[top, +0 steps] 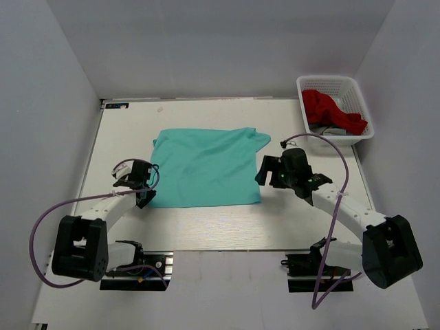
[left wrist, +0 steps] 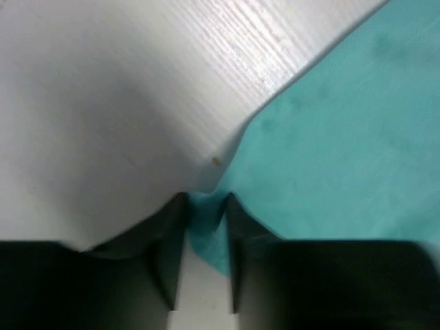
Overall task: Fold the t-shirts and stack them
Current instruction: Flatten out the tshirt
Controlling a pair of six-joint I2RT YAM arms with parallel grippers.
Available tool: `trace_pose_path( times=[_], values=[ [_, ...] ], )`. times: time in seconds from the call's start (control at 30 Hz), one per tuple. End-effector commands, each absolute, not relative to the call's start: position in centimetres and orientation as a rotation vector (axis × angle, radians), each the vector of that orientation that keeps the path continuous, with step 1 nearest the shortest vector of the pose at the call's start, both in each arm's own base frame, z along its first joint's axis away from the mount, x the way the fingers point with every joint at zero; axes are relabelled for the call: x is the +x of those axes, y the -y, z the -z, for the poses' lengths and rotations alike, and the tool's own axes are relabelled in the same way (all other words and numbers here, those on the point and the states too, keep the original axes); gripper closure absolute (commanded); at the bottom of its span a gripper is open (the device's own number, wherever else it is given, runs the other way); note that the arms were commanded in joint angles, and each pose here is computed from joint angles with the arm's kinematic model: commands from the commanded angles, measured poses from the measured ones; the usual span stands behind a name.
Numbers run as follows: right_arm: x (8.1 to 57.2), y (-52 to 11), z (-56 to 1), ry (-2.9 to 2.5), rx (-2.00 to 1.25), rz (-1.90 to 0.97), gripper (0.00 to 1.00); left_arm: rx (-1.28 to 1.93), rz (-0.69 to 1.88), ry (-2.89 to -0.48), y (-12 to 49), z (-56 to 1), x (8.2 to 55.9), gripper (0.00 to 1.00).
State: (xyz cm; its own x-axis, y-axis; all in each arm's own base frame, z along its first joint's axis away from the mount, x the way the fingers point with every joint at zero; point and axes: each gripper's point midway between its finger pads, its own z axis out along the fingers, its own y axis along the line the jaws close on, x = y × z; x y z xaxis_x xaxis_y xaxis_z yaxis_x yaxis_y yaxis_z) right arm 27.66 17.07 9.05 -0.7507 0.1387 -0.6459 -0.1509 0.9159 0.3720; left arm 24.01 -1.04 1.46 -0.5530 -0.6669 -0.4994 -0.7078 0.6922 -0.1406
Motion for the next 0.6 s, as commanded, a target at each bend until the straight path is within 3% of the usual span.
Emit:
trace_pose_path(
  times=[0.0,0.03,0.07,0.1,0.4,0.57],
  values=[
    [27.4,-16.8,-8.2,-2.379,-0.027,-0.468,0.1,-1.054,-0.079,-2.439,1.9,0.1,24.3,0.69],
    [27.2,-16.8,-7.8,-2.395,-0.025,-0.462,0.1,-1.056,-0.09,-2.452,1.9,0.5,24.1,0.77],
    [26.7,-16.6,-7.4,-2.415,-0.033,-0.441,0.1,-1.056,-0.09,-2.452,1.9,0.4,24.4,0.94],
    [26.5,-16.6,-7.1,-2.424,-0.031,-0.436,0.1,-1.059,-0.106,-2.47,1.9,0.7,24.0,1.0],
    [23.8,-19.7,-3.4,-2.592,-0.098,-0.507,0.12,-0.989,0.002,-2.461,3.0,0.3,24.2,1.0],
    [23.0,-21.0,-2.6,-2.607,-0.067,-0.546,0.23,-0.969,0.041,-2.431,3.2,-0.1,24.5,1.0]
  ],
)
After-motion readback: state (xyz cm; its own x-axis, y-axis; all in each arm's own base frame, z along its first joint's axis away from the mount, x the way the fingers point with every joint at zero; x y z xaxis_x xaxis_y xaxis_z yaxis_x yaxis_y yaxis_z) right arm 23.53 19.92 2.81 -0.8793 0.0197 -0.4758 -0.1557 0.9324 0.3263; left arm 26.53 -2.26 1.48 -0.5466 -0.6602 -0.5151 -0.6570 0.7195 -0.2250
